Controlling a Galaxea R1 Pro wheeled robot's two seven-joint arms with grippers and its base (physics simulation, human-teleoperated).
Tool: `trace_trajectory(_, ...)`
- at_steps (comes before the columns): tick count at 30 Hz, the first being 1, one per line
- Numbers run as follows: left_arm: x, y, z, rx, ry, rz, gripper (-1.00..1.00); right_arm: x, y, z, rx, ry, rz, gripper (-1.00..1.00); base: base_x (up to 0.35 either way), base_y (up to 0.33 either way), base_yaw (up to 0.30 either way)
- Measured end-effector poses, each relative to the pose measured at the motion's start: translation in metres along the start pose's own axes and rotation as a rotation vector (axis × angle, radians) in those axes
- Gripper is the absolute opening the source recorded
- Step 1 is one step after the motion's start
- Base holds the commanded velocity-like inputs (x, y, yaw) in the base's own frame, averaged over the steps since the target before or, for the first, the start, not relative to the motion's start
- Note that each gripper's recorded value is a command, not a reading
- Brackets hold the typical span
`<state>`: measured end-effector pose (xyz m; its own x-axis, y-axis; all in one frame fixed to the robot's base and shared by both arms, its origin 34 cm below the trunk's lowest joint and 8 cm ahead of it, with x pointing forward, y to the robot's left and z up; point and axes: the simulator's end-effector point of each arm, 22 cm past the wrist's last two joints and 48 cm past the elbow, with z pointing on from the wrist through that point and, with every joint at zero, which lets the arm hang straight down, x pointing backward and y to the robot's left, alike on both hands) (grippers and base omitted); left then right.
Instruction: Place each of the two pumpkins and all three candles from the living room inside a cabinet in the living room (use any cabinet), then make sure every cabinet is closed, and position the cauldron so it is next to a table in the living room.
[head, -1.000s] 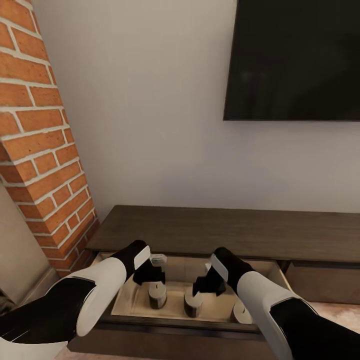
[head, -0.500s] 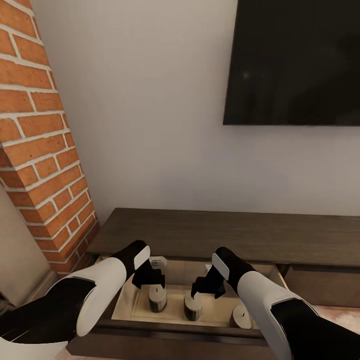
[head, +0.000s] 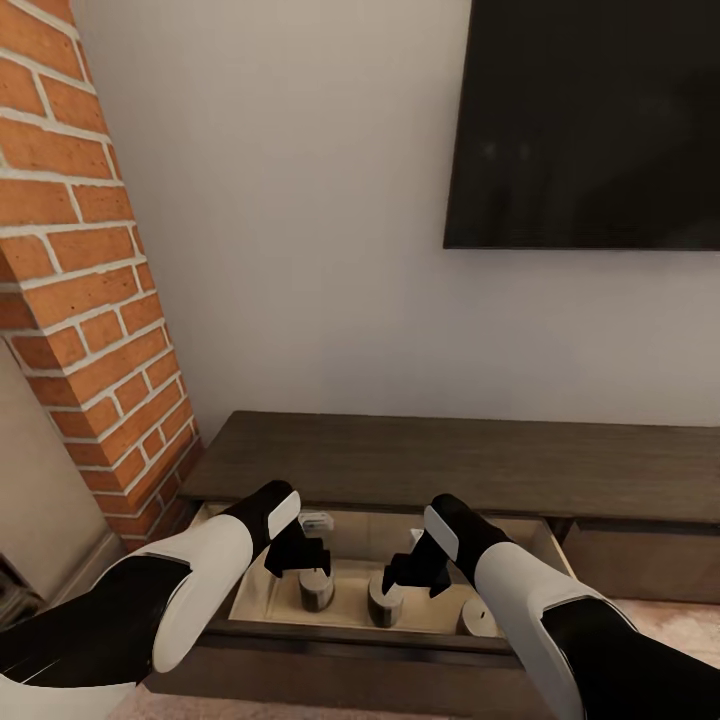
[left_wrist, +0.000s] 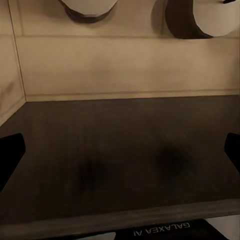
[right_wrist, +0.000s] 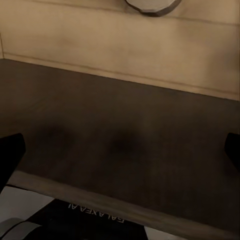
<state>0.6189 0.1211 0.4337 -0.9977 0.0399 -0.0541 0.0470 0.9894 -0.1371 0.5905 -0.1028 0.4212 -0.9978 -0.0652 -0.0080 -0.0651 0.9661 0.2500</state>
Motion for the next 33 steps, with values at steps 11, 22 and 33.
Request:
trace_trajectory(11,-0.005,-0.002,-0.015,0.0,-0.001,0.0,1.0,-0.004,0.004,-0.015,0.001,0.0,-0.001,1.0,-0.002,0.0,0.0)
trace_trajectory(22,-0.011,-0.005,-0.038,0.0,0.003,0.0,1.0,-0.01,0.009,-0.038,0.004,-0.001,-0.002,1.0,0.0,0.0,0.0)
trace_trajectory(33,-0.016,-0.008,-0.061,0.001,0.006,0.0,1.0,-0.015,0.014,-0.061,0.007,0.0,-0.006,1.0,0.0,0.0,0.0)
